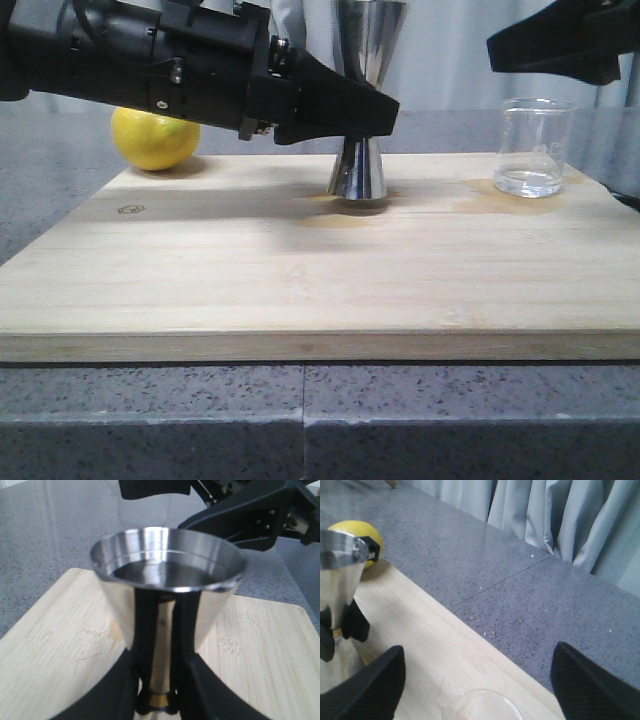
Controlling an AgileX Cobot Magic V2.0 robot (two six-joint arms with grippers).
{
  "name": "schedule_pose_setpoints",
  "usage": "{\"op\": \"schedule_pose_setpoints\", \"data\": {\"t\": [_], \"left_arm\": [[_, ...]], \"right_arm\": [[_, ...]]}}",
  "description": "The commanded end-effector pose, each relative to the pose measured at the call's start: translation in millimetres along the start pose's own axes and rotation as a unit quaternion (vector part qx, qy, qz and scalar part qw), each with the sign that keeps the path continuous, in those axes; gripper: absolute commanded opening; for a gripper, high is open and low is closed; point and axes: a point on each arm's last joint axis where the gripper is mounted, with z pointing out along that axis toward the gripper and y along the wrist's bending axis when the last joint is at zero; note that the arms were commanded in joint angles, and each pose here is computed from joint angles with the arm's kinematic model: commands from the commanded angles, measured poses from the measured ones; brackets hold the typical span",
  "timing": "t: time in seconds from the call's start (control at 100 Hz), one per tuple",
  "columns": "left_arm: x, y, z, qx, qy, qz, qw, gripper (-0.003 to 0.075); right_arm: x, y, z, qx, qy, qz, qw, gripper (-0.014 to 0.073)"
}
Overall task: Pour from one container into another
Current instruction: 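Lower the jigger onto the board with the left gripper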
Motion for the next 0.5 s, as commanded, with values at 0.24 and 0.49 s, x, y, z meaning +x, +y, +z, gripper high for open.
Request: {"op": "schedule_pose_setpoints", "data": {"t": [0.24, 0.49], "left_arm": [[-36, 1, -22, 0.014, -0.099, 0.04, 0.994, 0.0102], [-33, 7, -32, 0.008, -0.098, 0.055, 0.994, 0.0102]], "right_arm": [[-25, 0, -11, 0.014, -0.048, -0.019, 0.999, 0.0544], [-25, 0, -11, 0.015, -0.047, -0.019, 0.999, 0.0544]]}}
